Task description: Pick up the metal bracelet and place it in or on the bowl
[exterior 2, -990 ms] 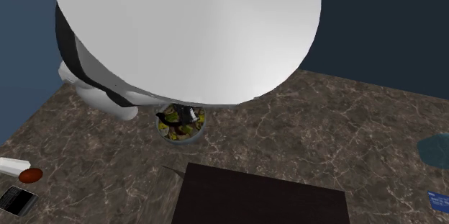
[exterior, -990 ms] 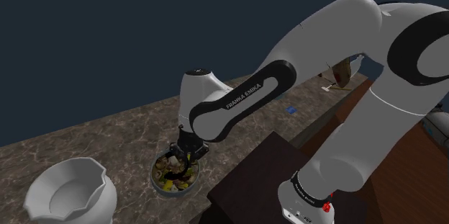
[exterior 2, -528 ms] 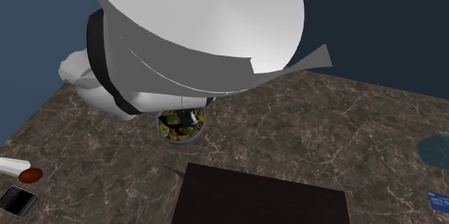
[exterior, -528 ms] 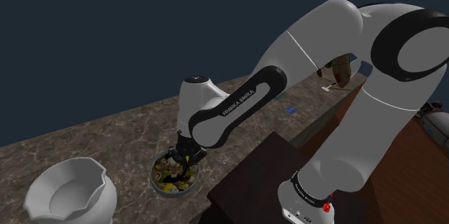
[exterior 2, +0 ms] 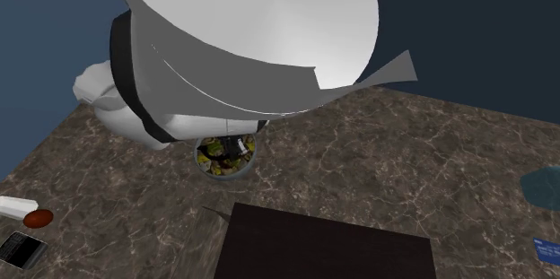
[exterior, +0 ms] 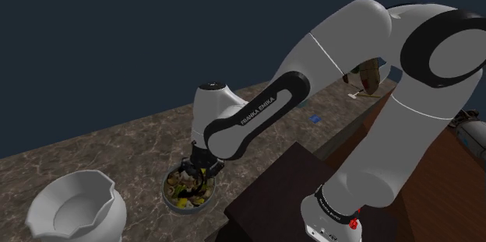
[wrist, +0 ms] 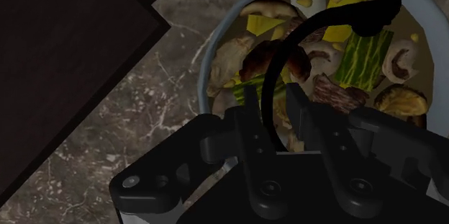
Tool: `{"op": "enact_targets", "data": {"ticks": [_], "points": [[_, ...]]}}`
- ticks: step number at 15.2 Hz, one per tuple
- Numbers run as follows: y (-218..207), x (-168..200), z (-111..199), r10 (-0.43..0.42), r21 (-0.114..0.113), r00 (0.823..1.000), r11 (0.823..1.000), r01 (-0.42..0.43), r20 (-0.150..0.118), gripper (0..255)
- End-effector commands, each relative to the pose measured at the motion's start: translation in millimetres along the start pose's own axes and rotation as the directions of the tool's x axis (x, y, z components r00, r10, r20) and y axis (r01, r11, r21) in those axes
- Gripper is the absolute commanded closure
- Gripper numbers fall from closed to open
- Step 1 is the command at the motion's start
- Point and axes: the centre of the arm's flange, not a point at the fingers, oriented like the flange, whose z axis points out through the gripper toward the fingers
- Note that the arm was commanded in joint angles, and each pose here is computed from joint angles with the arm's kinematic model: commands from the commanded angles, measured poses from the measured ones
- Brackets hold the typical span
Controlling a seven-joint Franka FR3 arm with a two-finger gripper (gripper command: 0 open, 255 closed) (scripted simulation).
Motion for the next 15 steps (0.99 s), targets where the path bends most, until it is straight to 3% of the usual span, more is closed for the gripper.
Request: {"op": "enact_targets", "data": {"ticks": [1, 4, 8, 15], "points": [[2, 2, 5, 0.005, -0.006, 1.000, 1.000, -0.005, 0.006, 0], [3, 1, 6, 0.005, -0.006, 1.000, 1.000, -0.005, 0.006, 0], [3, 2, -44, 0.005, -0.006, 1.000, 1.000, -0.005, 0.006, 0], [3, 2, -44, 0.005, -0.006, 1.000, 1.000, -0.005, 0.006, 0]]}}
